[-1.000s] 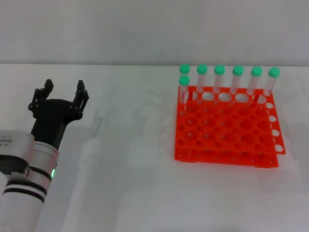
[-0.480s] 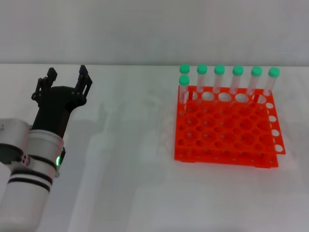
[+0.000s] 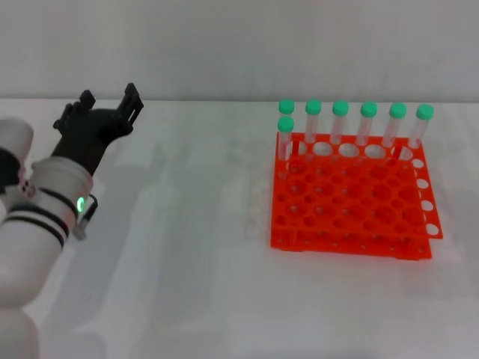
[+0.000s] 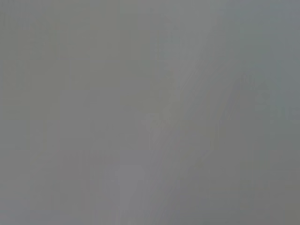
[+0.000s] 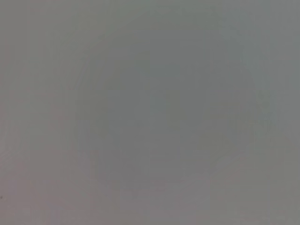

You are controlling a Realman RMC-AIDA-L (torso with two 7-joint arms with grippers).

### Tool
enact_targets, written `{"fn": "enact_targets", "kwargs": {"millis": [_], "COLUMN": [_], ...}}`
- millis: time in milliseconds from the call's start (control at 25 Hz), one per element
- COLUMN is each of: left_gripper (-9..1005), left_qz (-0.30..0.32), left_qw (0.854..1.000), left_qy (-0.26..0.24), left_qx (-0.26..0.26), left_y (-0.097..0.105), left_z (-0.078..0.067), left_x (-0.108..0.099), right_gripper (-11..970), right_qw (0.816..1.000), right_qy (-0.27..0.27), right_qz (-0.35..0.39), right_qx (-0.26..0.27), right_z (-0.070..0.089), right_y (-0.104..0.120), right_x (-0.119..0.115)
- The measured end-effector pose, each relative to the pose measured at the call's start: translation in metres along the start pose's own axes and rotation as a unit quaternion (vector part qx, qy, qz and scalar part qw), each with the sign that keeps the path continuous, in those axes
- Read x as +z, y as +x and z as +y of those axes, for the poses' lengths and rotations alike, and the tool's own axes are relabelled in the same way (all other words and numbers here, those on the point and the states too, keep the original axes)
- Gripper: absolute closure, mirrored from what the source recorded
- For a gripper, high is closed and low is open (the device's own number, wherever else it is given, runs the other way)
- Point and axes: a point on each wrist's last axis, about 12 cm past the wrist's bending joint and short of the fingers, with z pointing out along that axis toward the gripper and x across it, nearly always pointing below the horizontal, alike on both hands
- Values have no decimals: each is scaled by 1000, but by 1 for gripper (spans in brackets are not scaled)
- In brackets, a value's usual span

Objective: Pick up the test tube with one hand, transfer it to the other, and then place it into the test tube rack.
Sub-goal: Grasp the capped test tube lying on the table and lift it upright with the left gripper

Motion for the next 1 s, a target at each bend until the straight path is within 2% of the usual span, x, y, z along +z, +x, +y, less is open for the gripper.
{"fn": "enact_targets", "kwargs": {"millis": [240,440,720,1000], "left_gripper": [225,225,226,227], "left_qz": [62,120,197,283], "left_qw": [998,993,979,958], "left_qy": [4,4,28,31], "left_qx": [10,24,34,31], "left_y": [-29,-44,-74,-94], "left_z": [9,13,14,26], "left_x": [17,25,28,28], "right_gripper": [82,82,82,82], "right_qw": [1000,1000,1000,1000], "right_qy": [0,0,1,8], "right_qz": [-1,-1,1,6], "right_qx": [-2,-4,-9,-8], "right_z": [-1,-1,-2,-3], "right_y": [-1,-1,-1,-1], "right_x": [1,2,6,10]}}
